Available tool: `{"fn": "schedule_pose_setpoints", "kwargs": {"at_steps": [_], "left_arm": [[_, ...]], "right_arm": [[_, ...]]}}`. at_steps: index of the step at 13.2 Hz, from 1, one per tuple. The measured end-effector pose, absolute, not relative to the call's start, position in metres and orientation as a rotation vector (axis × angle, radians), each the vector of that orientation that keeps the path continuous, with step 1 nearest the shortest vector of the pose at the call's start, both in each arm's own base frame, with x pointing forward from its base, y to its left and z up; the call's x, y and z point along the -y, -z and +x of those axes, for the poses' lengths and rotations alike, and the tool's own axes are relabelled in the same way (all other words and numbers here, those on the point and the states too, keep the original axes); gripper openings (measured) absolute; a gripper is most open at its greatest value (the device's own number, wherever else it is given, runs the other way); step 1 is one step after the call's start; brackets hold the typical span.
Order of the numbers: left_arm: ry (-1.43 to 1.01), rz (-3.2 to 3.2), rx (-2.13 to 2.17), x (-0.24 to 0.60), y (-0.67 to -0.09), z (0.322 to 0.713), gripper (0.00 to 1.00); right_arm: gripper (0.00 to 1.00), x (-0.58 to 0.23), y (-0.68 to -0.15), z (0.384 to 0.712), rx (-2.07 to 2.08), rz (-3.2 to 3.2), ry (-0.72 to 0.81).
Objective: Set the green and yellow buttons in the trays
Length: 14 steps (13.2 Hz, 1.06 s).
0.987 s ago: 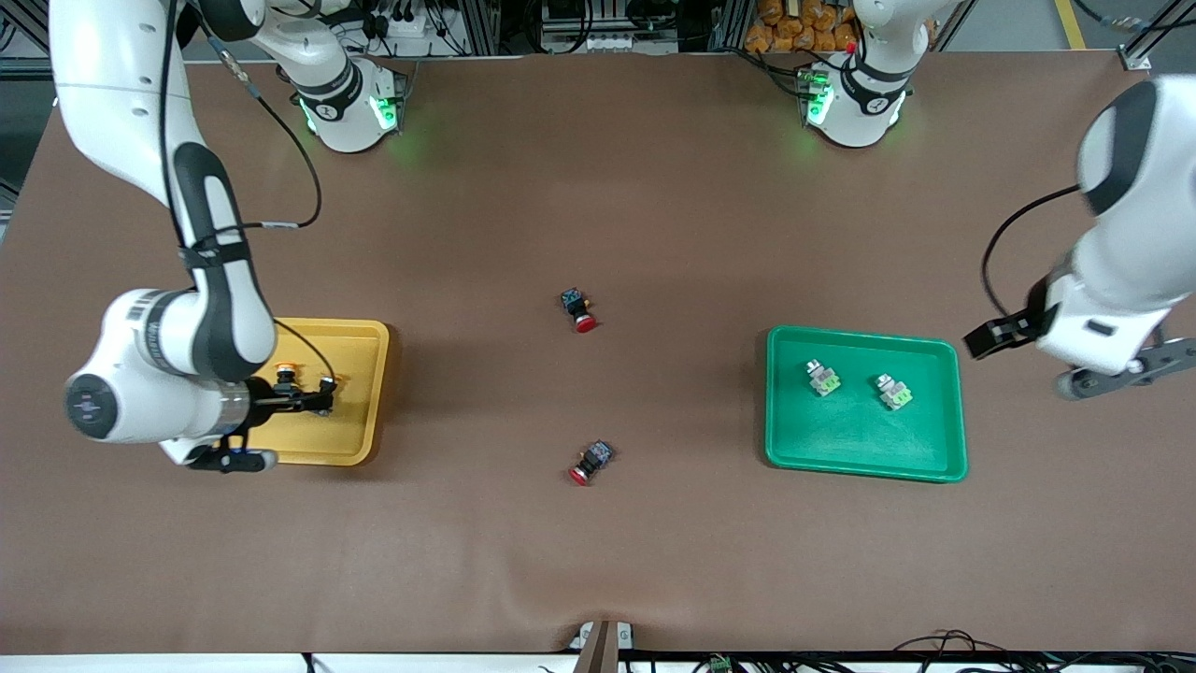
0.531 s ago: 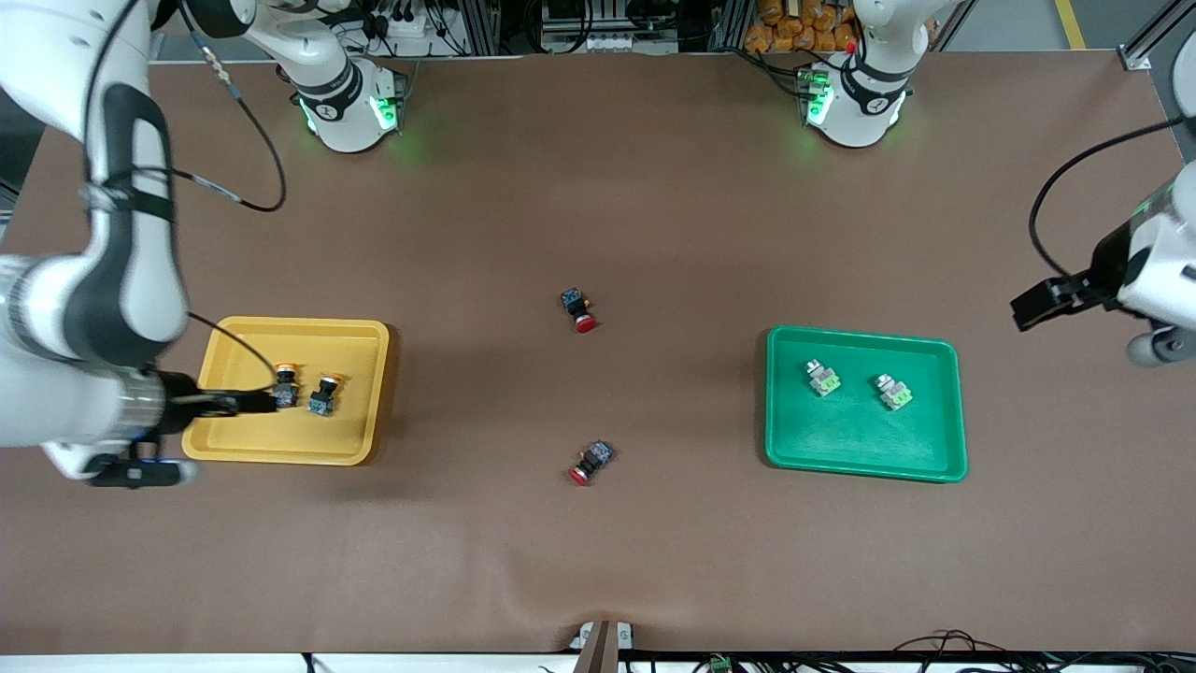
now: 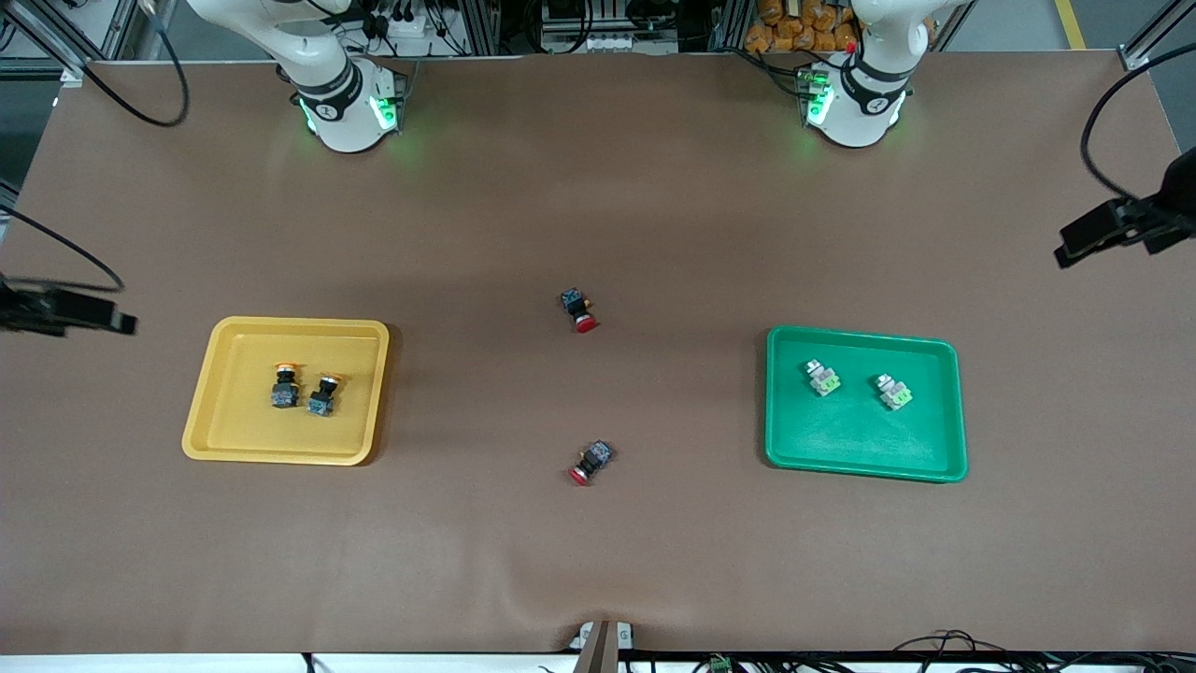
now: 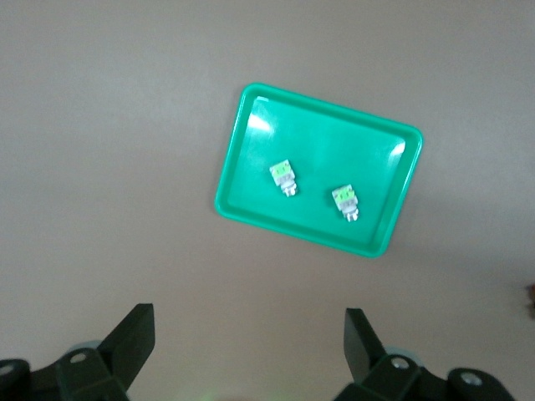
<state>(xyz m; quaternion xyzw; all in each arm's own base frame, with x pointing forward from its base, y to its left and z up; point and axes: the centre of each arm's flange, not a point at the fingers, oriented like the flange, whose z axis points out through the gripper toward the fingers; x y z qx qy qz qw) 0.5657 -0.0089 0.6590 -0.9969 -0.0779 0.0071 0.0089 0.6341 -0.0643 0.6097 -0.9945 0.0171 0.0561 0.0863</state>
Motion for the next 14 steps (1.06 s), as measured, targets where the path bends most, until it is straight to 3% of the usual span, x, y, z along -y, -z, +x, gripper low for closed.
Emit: {"fn": "schedule_pose_setpoints", "kwargs": {"at_steps": [7,11,14], "left_arm": [[-0.063,-3.125,0.234,0.019,-0.658,0.515,1.00],[-0.030,-3.123,0.183,0.037,-0.660,0.484,1.00],[-0.013,-3.125,0.162,0.044,-0.659,0.482,1.00]], "right_arm": [[1.00,0.070,-0.688,0.572,-0.108,-3.030,-0.137],[1.00,0.058,-0.680,0.547,-0.152,-3.036,-0.165],[1.00,0.059,-0.672,0.526,-0.156,-3.047,-0.180]]}}
